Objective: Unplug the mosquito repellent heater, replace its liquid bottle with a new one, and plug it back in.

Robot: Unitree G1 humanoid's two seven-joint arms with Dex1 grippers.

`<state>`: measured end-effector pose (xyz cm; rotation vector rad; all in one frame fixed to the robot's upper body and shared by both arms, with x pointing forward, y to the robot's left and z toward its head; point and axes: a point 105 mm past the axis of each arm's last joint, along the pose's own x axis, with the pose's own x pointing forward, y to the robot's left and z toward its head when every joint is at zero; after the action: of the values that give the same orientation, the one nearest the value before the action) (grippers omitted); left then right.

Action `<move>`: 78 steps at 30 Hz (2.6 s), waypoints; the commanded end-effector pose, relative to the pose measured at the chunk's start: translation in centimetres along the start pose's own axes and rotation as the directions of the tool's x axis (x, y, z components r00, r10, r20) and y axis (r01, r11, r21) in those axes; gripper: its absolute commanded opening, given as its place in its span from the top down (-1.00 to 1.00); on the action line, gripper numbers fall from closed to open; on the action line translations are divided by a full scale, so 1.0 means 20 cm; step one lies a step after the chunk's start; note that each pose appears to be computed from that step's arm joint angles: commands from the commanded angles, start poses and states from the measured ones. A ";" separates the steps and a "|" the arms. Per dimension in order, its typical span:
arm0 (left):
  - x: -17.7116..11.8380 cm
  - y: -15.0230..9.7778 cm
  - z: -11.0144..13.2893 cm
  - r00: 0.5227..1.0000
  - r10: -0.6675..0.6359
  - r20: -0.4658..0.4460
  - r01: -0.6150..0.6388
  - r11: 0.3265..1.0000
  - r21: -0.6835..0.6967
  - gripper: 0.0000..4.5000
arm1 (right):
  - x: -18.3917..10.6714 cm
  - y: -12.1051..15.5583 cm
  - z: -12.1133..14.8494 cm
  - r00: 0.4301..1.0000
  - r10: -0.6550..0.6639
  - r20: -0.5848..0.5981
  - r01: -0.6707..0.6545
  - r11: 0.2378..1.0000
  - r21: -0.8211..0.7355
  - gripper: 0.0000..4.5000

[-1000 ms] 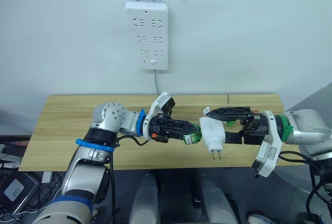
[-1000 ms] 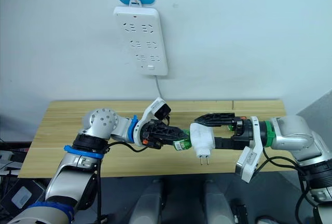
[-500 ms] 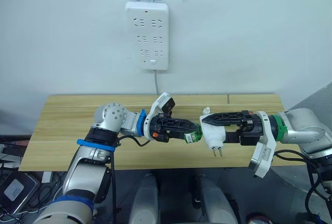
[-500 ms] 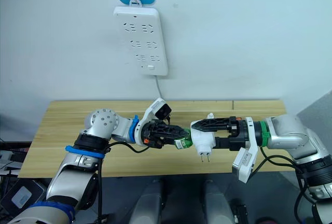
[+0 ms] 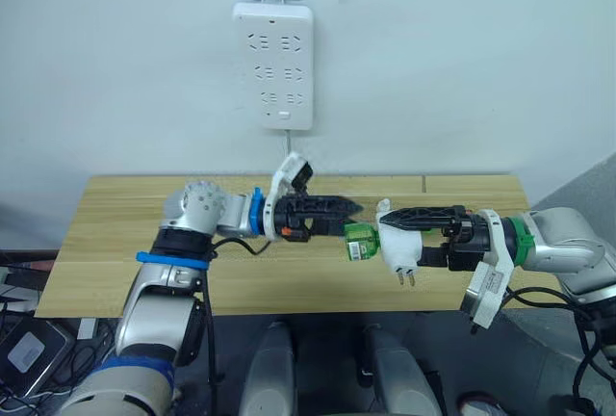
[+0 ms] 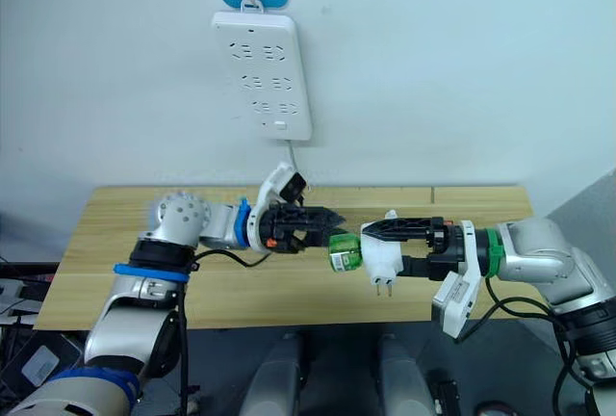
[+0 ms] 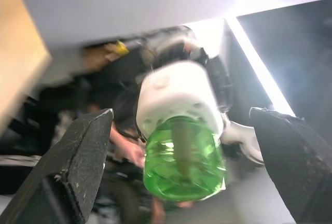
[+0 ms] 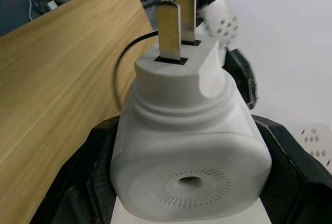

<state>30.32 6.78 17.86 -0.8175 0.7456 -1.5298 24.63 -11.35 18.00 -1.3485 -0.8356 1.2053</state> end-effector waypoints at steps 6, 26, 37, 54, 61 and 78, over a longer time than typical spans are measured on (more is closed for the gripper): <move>-0.20 0.04 0.04 0.920 0.391 -0.005 -0.141 0.344 0.928 -1.00 | 0.01 0.07 -0.27 0.927 0.050 -0.373 0.336 0.337 0.880 -0.36; 0.06 0.14 -0.01 0.864 0.398 0.309 0.023 -0.643 0.765 -1.00 | 0.15 0.04 -0.29 0.857 0.183 -0.481 0.495 -0.546 0.676 -0.36; 0.15 0.24 0.01 0.818 0.462 0.342 0.022 -0.620 0.784 -1.00 | 0.19 0.00 -0.20 0.863 0.192 -0.468 0.475 -0.626 0.619 -0.36; 0.20 0.28 -0.03 0.823 0.475 0.311 0.023 -0.575 0.817 -0.05 | 0.23 -0.02 -0.15 0.873 0.187 -0.450 0.456 -0.638 0.620 -0.36; 0.20 0.28 -0.03 0.825 0.472 0.310 0.015 -0.567 0.823 0.01 | 0.25 -0.03 -0.13 0.888 0.172 -0.426 0.431 -0.636 0.641 -0.36; 0.12 0.34 0.02 0.787 0.477 0.392 -0.119 -0.506 0.854 0.01 | 0.06 -0.33 -0.17 0.854 -0.140 -0.502 0.455 -0.269 0.849 -1.00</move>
<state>34.12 3.50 11.78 1.1137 -0.4253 -1.0007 29.92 -9.62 21.48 0.2797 0.3187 0.7212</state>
